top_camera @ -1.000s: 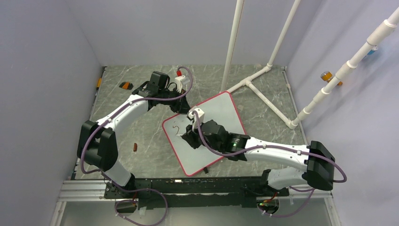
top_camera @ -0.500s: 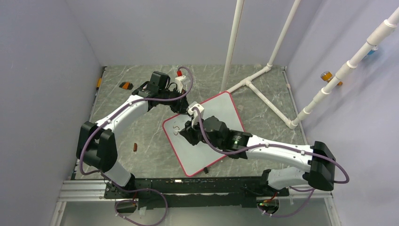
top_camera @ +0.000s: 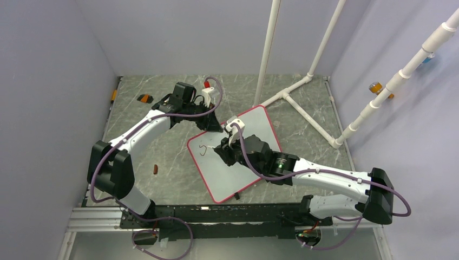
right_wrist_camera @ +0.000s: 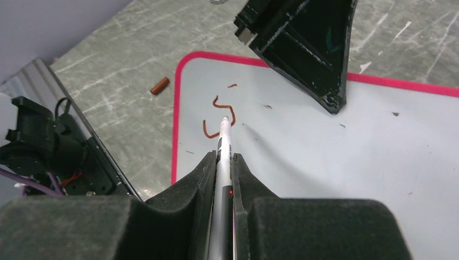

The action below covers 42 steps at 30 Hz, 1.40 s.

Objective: Write a sentence on the whiteboard

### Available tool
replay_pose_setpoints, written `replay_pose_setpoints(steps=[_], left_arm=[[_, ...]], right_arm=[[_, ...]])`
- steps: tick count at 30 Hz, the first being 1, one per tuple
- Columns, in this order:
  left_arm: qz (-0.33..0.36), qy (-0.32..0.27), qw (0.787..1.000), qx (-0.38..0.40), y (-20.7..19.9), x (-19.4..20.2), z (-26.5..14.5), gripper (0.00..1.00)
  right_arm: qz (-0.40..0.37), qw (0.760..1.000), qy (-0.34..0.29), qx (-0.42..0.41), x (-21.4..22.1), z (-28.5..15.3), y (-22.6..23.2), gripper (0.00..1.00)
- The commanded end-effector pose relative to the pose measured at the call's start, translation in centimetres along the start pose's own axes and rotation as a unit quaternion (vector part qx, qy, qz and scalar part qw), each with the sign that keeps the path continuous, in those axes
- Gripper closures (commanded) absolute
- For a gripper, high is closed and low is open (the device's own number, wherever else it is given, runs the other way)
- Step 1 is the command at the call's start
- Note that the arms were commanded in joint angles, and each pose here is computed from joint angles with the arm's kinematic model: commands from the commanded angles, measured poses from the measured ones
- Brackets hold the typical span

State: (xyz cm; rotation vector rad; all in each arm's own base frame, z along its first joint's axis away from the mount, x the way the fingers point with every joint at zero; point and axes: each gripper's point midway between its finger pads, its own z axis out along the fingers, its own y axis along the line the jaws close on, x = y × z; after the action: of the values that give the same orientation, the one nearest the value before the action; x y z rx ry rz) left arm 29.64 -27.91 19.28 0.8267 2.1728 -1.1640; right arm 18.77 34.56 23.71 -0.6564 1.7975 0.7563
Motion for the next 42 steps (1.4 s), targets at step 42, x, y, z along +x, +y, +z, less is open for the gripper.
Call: replay_pose_setpoints(steps=[42], left_arm=[[0.062, -0.019, 0.994, -0.083, 1.8, -1.8, -0.8, 1.00]], right_arm=[[0.029, 0.997, 0.011, 0.067, 2.3, 1.3, -2.7, 1.00]])
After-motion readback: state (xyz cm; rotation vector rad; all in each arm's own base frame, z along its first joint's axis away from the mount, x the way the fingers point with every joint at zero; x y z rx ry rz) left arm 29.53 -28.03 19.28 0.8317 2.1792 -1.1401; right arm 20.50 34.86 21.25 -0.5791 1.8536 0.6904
